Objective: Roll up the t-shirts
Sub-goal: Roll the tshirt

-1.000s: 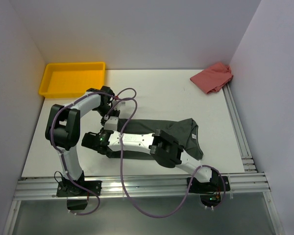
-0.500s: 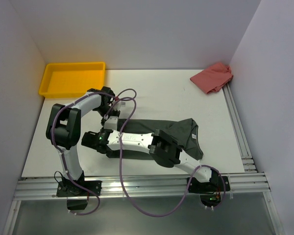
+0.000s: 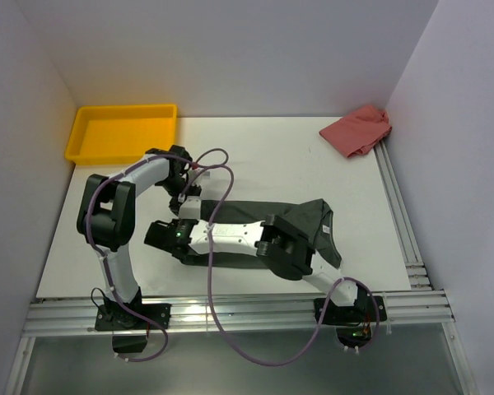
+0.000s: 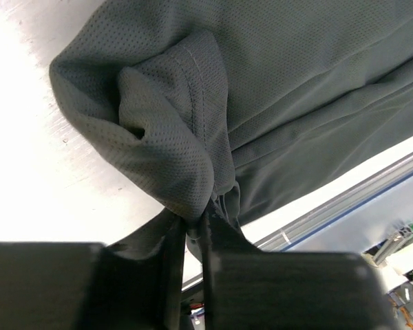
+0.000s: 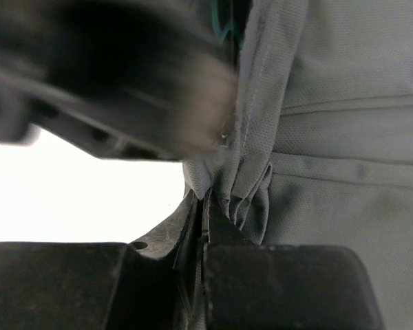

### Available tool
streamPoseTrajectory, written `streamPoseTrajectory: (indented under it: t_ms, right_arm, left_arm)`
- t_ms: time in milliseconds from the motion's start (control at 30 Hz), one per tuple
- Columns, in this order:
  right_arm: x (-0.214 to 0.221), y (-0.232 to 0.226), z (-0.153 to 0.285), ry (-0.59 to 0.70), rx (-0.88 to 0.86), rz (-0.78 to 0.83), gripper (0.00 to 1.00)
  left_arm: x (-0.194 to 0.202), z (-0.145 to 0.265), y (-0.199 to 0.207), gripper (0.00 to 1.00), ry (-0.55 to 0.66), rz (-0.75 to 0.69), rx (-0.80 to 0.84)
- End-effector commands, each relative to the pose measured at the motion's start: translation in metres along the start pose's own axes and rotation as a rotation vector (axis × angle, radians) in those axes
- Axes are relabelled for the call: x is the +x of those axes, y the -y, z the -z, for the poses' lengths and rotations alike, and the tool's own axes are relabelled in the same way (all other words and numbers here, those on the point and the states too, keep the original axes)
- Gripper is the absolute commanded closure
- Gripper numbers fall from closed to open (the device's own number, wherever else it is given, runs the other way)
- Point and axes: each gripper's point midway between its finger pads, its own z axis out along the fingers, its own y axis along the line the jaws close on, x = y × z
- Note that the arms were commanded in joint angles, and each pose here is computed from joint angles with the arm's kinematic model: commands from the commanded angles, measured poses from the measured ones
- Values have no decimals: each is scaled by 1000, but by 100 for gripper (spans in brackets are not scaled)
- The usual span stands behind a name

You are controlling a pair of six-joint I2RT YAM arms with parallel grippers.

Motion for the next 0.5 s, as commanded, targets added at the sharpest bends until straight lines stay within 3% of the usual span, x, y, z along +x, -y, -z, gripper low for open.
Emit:
streamPoseTrajectory:
  t_ms: [0, 67, 267, 467]
  right_arm:
    - [-4, -4, 7, -14, -115, -34, 100]
    - [-20, -22, 25, -3, -241, -115, 100]
    - [-26, -22, 40, -36, -412, -242, 100]
    - [-28, -26, 46, -100, -618, -401, 100]
  left_arm:
    - [-13, 15, 5, 82, 45, -7, 40]
    - [-19, 20, 6, 73, 64, -17, 61]
    - [-31, 36, 14, 50, 127, -58, 121]
    - [-35, 56, 21, 45, 193, -91, 162]
